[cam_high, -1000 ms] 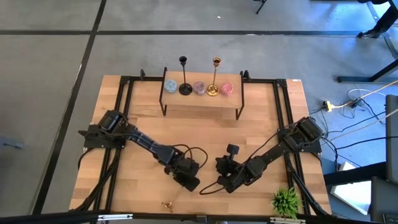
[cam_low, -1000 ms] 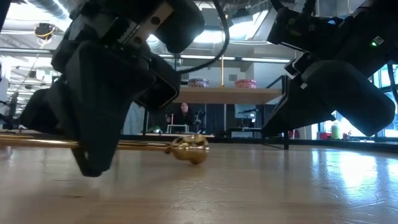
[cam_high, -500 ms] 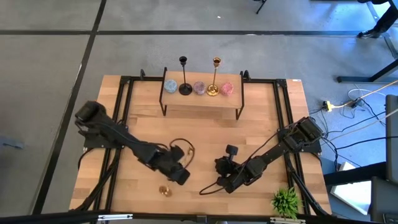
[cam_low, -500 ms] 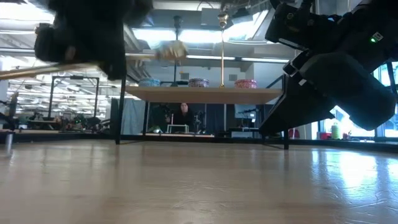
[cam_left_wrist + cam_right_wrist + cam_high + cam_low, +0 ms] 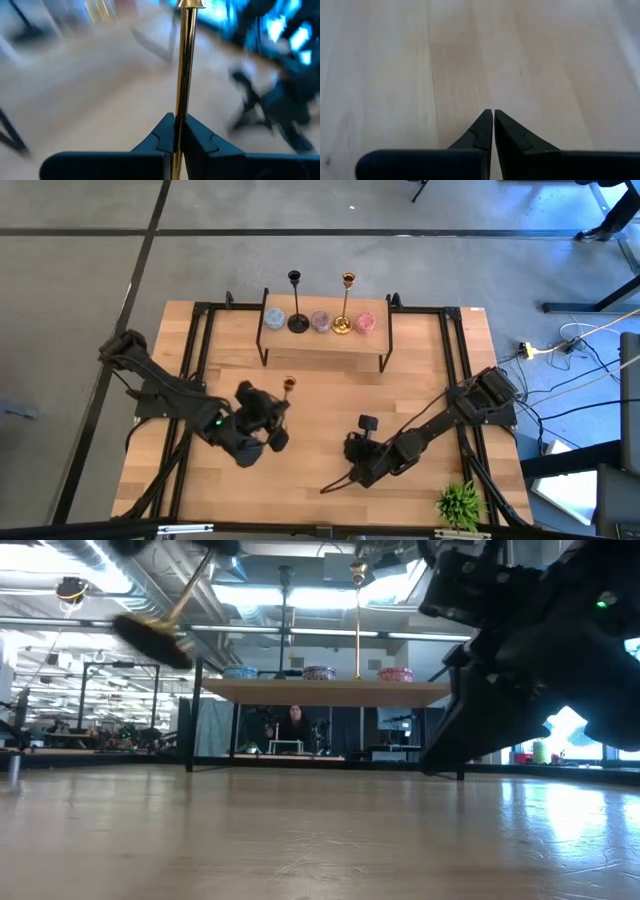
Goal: Pick & Place candle stick holders
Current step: Put the gold candle holder on the shelf
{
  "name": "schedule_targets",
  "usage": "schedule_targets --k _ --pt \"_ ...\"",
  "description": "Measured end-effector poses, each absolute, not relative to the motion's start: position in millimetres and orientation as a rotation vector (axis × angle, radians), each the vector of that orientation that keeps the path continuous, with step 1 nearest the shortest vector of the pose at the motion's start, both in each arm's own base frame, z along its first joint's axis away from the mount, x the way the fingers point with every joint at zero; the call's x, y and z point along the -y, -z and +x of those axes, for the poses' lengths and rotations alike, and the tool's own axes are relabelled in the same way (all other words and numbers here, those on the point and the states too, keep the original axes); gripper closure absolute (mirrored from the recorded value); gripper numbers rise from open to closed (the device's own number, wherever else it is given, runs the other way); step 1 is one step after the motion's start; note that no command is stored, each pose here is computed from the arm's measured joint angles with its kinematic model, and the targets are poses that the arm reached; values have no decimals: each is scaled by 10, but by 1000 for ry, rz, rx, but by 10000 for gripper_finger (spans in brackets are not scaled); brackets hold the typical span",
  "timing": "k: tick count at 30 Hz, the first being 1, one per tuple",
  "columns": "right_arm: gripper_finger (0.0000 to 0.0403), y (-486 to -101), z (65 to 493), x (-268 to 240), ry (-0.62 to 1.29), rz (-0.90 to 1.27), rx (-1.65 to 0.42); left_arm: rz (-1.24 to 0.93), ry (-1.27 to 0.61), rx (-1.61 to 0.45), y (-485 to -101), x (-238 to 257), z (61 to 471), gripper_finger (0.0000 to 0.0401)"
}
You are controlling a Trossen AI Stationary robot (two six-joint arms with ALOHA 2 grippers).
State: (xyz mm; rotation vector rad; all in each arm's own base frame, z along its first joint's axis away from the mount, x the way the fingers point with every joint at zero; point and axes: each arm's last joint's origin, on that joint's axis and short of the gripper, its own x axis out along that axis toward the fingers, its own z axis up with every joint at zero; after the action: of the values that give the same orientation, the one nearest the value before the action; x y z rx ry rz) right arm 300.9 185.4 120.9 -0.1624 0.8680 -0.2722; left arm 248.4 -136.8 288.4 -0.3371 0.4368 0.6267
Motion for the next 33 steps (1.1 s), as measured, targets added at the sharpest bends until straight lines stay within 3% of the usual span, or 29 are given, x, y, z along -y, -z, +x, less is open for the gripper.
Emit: schedule_targets --k 9,18,25,33 --pt "382 -1233 3196 -1720 171 -55 -877 48 -849 -37 -3069 1441 2111 389" --pt "382 -1281 3268 -1629 319 -123 -758 -36 -909 8 -3082 902 1634 389" --pt "382 -1319 3317 -1617 269 -329 -734 -53 -1040 32 -3184 442 1324 389" --pt "390 -1241 3447 -1016 241 -251 -712 -30 -1145 22 -3198 268 1291 389"
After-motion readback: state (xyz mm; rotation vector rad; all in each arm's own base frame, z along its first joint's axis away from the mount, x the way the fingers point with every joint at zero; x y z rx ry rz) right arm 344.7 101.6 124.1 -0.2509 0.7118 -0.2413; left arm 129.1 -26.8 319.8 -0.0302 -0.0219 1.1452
